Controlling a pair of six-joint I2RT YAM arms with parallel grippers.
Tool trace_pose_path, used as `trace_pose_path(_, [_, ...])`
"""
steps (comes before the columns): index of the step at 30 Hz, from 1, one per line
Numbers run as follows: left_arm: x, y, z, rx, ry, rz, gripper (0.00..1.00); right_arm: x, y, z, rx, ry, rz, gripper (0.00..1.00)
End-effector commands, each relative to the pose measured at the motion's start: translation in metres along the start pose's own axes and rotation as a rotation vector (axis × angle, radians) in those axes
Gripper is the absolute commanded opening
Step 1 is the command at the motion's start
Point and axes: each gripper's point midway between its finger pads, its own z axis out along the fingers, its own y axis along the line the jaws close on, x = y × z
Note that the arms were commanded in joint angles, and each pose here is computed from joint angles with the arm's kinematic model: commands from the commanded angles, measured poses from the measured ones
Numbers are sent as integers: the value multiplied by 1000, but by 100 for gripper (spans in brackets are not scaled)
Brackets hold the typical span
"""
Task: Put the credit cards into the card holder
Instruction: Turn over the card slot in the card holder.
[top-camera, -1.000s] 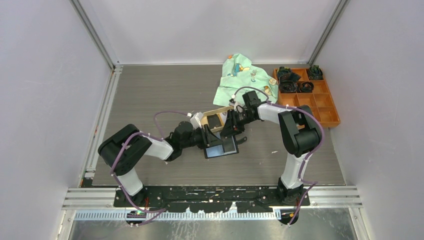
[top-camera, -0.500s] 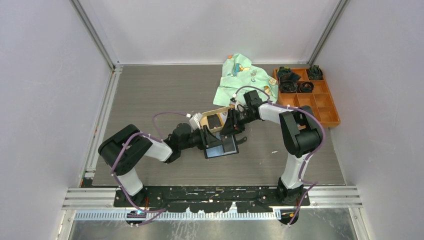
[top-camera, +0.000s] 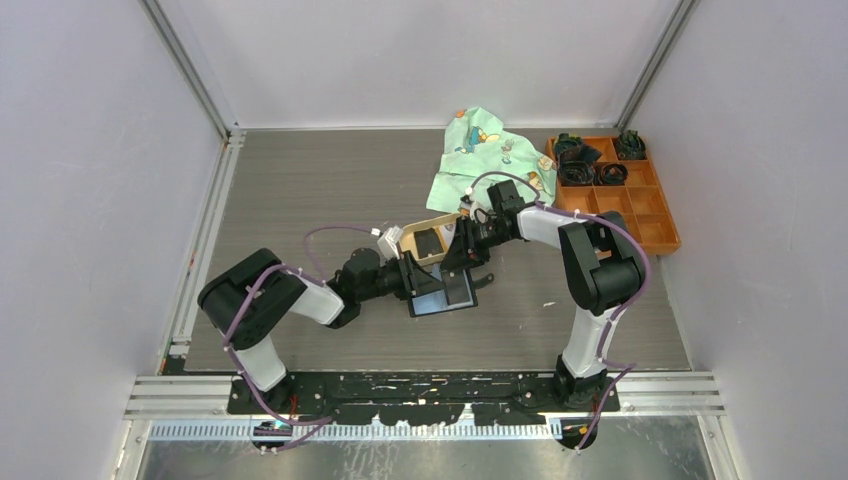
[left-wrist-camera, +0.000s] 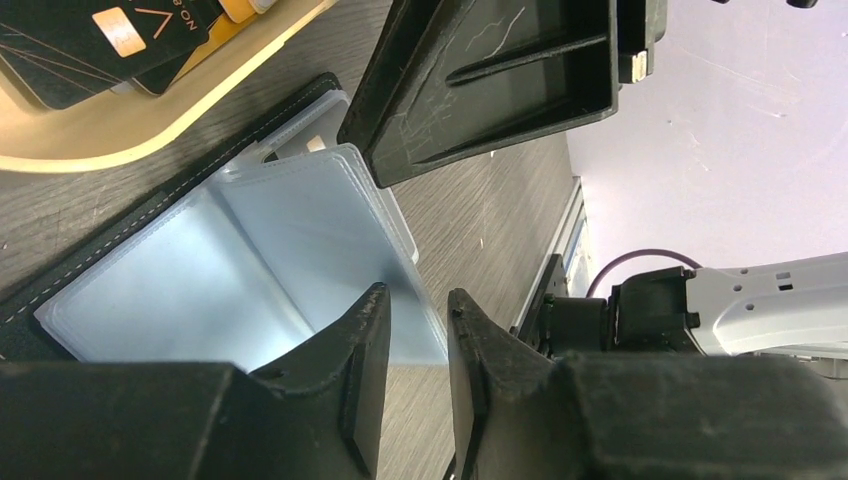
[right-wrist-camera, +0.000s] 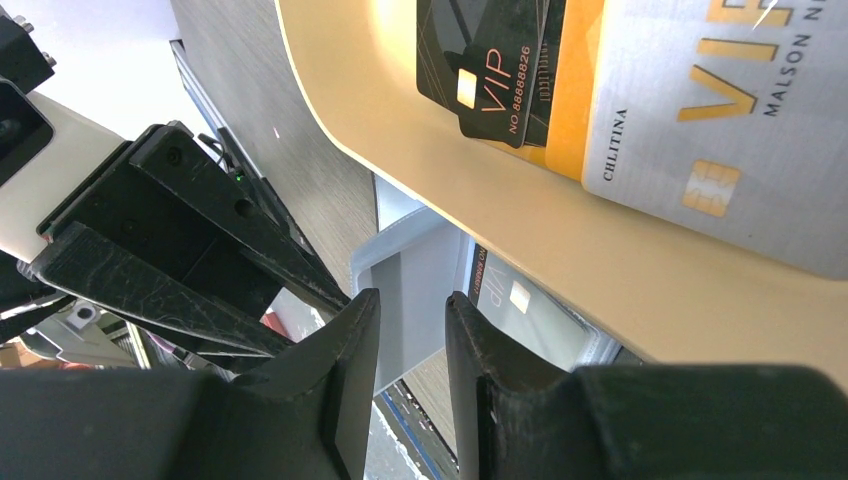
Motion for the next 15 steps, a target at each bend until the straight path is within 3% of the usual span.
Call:
trace_pose_path(1, [-9,-19,0,90,-42,30,29,-9,17,-10,-34,-40,-46,36])
trace_pose_path(9, [-7,-12,5,83,-38,4,12,-11,20,-13,-52,-51,-38,36])
trace_pose_path(15, [-5,-7,7,73,-30,-8,9,-10,20,-13,-60,-48,-33,36])
